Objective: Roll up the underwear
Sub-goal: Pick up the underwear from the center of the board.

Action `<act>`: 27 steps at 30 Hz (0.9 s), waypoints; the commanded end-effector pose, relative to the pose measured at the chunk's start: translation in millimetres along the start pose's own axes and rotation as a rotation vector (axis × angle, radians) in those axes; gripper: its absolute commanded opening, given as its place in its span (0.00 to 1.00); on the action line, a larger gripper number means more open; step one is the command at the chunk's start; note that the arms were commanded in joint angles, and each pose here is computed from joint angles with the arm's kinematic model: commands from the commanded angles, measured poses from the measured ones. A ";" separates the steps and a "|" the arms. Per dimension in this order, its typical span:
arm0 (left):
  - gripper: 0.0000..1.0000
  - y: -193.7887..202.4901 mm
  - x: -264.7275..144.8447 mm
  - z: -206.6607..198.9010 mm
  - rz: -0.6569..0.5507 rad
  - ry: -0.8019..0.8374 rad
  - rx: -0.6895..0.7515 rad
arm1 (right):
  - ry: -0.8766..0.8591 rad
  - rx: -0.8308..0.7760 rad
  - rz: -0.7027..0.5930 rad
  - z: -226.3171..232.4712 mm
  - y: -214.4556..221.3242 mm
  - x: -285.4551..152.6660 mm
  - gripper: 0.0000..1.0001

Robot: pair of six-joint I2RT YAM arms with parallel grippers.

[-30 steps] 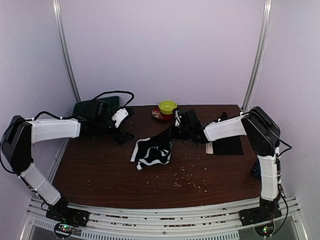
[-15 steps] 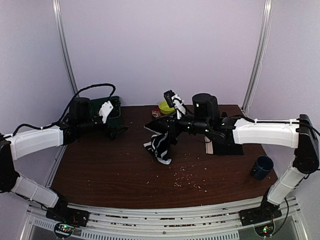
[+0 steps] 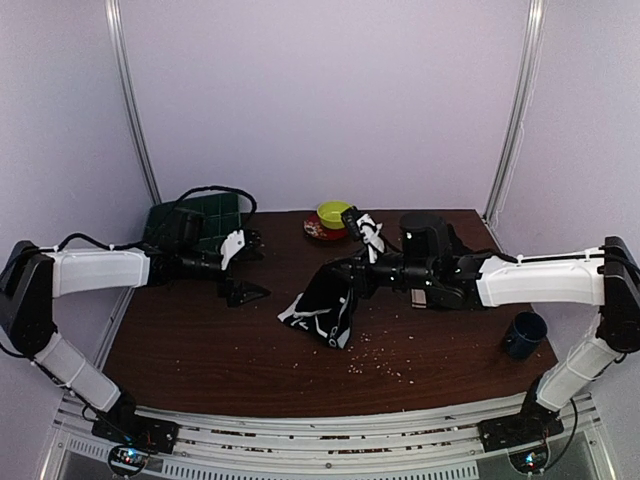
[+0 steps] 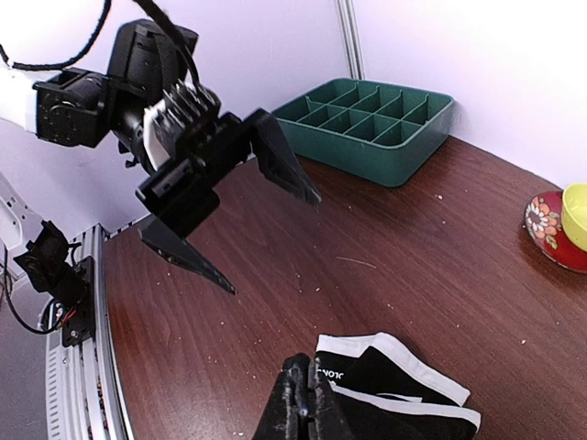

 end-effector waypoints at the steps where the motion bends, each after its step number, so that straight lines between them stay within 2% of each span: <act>1: 0.98 -7.5 21.7 -9.3 -0.022 0.095 0.046 | 0.004 0.003 -0.088 2.4 -8.4 -9.6 0.00; 7: 0.96 -7.9 53.7 -24.6 0.022 0.128 0.057 | 0.021 0.007 -0.124 0.9 -5.9 -15.5 0.00; 10: 0.88 -10.1 61.4 -20.6 0.031 0.123 0.051 | 0.023 0.011 -0.121 0.3 -4.4 -16.1 0.00; 18: 0.76 -7.0 79.2 -28.4 0.059 0.133 0.038 | 0.041 0.017 -0.143 -0.9 -3.6 -21.8 0.00; 27: 0.70 -4.0 88.5 -30.0 0.074 0.150 0.021 | 0.054 0.016 -0.147 -1.6 -2.8 -23.1 0.00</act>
Point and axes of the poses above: each gripper's point midway between its finger pads, its own x axis out along the fingers, its own z axis along the line the jaws close on, y = z × x, the point moved 10 cm from there along -x, back along the fingers, and after that the axes turned 14 degrees about x, right-handed, at the moved point
